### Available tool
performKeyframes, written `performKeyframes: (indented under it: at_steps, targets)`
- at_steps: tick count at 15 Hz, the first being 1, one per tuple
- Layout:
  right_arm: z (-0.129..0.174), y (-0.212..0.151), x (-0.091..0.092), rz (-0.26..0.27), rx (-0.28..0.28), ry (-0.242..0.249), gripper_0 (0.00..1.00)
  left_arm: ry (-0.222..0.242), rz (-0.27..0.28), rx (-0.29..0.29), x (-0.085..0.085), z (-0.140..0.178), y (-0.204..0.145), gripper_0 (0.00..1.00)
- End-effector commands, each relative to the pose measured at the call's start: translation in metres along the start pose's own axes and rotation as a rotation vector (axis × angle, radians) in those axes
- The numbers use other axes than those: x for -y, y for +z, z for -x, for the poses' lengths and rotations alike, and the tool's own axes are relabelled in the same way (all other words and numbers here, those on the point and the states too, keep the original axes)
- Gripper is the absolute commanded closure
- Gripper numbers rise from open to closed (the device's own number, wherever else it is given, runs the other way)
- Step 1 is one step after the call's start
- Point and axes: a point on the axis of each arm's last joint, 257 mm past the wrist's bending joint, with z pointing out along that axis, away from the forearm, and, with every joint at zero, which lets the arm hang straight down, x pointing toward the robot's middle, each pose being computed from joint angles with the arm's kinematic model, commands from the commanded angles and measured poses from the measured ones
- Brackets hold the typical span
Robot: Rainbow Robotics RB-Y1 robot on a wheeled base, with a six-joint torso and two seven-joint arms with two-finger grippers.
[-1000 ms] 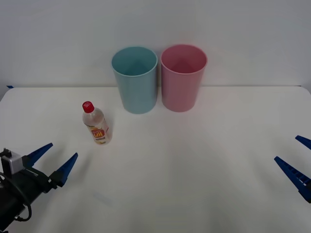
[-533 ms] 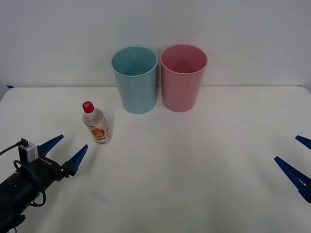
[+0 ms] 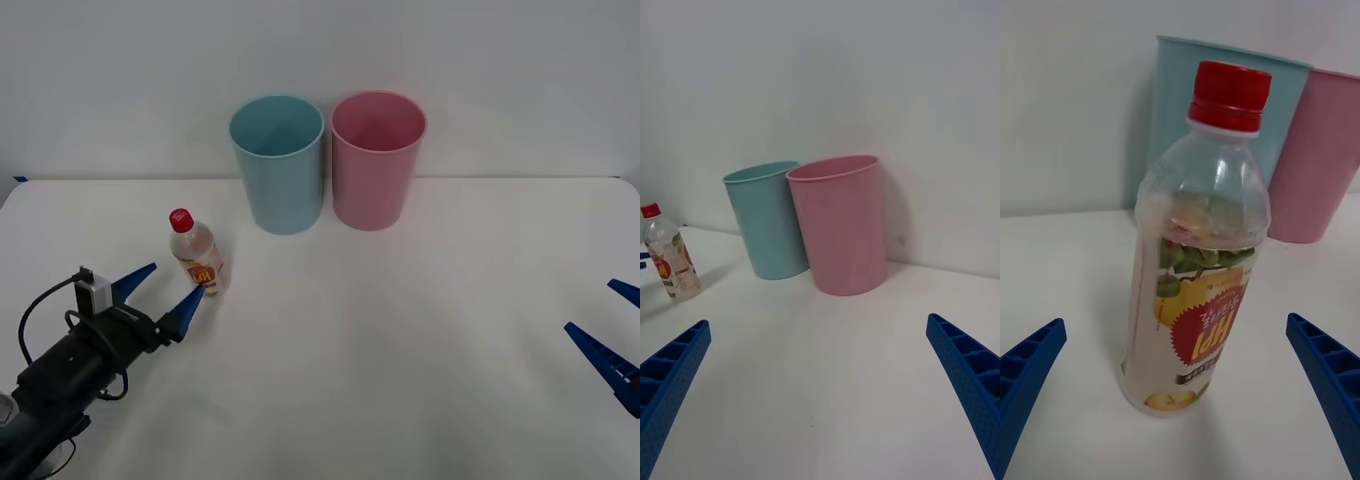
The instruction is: Grasp the object on the table and drop it into the matching bin: aluminum can to the light blue bin, PET bottle to the pink bin.
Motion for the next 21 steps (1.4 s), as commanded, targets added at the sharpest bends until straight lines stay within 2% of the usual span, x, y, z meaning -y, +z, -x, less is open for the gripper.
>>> performKeyframes:
  at_steps: [1,12,18,19,20,21]
  targets:
    - [0.000,0.000,0.000,0.000,0.000,0.000,0.00,0.001,-0.003,0.004,0.001,0.000,0.015,0.00]
    - [0.000,0.000,0.000,0.000,0.000,0.000,0.00,-0.001,-0.028,-0.006,0.005,-0.004,0.073,0.00]
    - [0.000,0.000,0.000,0.000,0.000,0.000,0.00,0.004,-0.029,-0.004,0.007,-0.002,0.079,0.00]
    - [0.000,0.000,0.000,0.000,0.000,0.000,0.00,0.003,-0.027,-0.006,0.006,-0.002,0.079,0.37]
    - [0.000,0.000,0.000,0.000,0.000,0.000,0.00,0.005,-0.025,-0.005,0.005,-0.002,0.079,0.79]
    - [0.000,0.000,0.000,0.000,0.000,0.000,0.00,0.008,-0.027,-0.004,0.006,-0.002,0.078,0.98]
